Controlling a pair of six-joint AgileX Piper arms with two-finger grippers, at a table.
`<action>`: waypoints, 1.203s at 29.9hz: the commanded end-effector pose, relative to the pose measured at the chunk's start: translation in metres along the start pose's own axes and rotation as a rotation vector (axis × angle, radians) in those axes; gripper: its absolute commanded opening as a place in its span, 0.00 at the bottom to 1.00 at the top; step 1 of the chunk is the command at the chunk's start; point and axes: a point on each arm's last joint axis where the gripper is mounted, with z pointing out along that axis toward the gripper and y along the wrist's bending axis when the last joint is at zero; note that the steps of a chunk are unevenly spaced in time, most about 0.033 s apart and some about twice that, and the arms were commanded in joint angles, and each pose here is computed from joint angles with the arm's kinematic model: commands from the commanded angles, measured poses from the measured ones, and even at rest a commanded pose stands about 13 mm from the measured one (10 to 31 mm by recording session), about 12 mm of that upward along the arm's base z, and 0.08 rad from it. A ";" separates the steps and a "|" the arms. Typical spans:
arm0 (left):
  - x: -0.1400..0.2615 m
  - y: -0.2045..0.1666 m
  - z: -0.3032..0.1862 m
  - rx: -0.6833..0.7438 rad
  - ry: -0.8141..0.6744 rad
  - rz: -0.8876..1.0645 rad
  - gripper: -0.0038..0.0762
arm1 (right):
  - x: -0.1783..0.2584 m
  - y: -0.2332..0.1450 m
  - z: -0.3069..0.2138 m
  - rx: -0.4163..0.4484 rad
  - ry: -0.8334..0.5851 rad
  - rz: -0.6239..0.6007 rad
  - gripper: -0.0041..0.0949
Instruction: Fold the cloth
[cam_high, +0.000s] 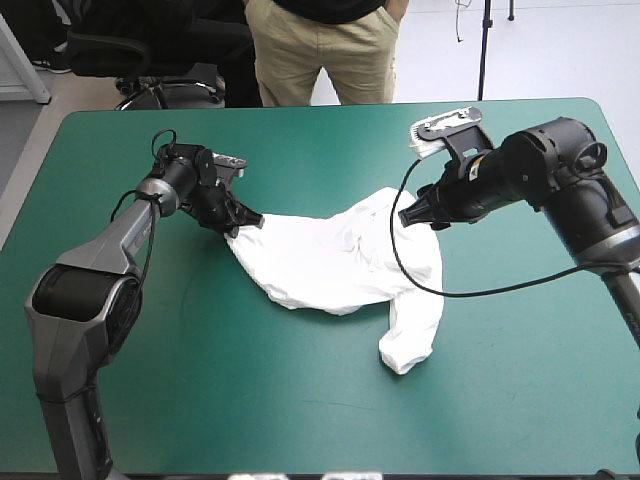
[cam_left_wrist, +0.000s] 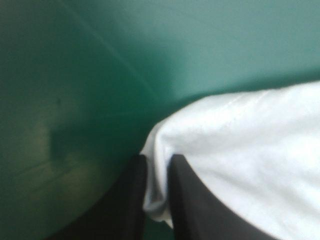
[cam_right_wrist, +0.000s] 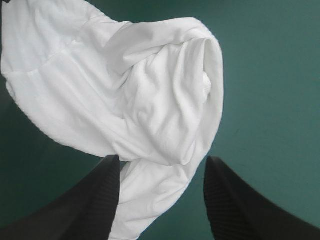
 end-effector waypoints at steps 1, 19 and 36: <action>-0.004 -0.004 -0.019 0.019 -0.048 -0.007 0.03 | 0.004 0.008 -0.011 -0.051 -0.023 0.004 0.53; -0.001 -0.006 -0.019 0.036 -0.020 -0.014 0.03 | 0.095 0.067 0.070 -0.035 0.346 -0.004 0.67; -0.001 -0.007 -0.019 0.043 -0.023 -0.018 0.03 | 0.143 0.090 0.144 -0.051 0.335 0.101 0.67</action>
